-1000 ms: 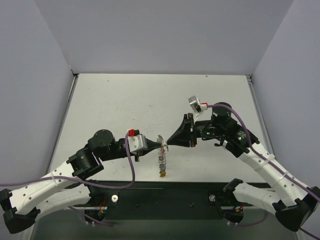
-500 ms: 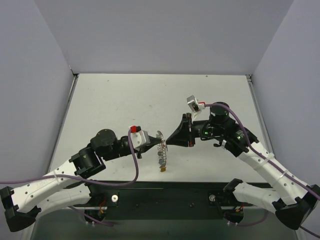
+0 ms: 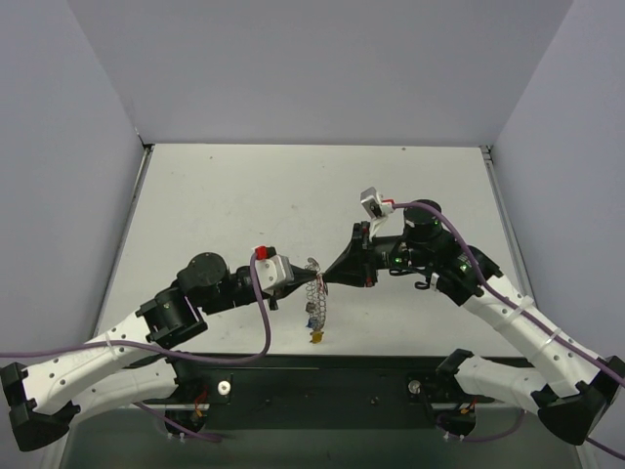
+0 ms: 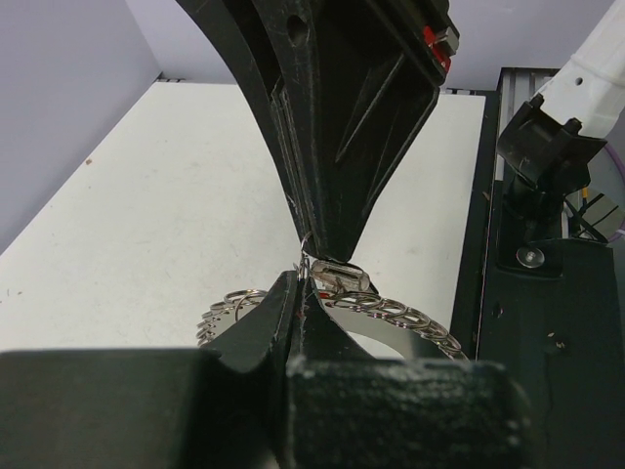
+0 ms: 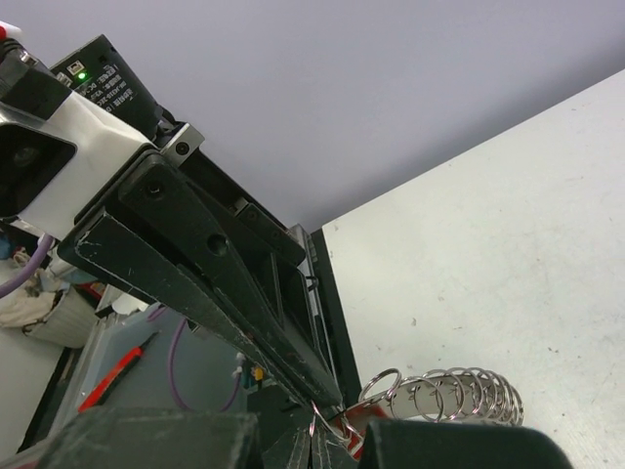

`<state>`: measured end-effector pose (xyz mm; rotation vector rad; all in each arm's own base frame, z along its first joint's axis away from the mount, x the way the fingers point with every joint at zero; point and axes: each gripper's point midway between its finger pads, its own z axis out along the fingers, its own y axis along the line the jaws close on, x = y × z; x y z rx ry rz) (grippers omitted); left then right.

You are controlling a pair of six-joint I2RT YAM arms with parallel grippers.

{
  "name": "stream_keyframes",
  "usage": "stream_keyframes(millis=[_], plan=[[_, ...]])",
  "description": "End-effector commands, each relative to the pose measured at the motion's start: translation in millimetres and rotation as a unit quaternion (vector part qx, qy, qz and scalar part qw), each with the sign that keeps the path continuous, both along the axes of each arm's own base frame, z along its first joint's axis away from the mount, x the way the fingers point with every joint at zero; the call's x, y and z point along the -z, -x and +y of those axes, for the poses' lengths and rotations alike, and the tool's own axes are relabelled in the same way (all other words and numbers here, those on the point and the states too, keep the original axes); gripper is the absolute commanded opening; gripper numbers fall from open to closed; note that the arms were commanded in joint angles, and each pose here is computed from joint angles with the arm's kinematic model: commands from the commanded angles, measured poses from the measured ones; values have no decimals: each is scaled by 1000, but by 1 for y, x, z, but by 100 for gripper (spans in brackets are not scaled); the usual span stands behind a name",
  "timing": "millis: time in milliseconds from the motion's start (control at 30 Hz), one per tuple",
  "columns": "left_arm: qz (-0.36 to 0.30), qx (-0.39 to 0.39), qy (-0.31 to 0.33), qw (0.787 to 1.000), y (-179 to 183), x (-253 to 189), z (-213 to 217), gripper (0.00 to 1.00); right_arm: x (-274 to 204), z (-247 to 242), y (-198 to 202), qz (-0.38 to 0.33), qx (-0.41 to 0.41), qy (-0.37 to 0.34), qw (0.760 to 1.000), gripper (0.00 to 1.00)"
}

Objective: Put the keys on the keyring

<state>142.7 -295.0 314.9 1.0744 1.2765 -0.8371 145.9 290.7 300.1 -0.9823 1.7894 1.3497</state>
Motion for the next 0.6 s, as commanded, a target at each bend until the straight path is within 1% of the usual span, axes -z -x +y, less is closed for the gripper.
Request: stream_keyframes(millis=[0,167,567], plan=[[-44,28,71,996,12,-58,-2,0,-24,1,-5,-35,11,-20,999,0],[-45,29,68,996,13,-57,-1,0,-21,1,-6,-32,14,-17,999,0],[-53,39,82,994,20,-67,4,0,-16,1,-13,-26,31,-8,999,0]])
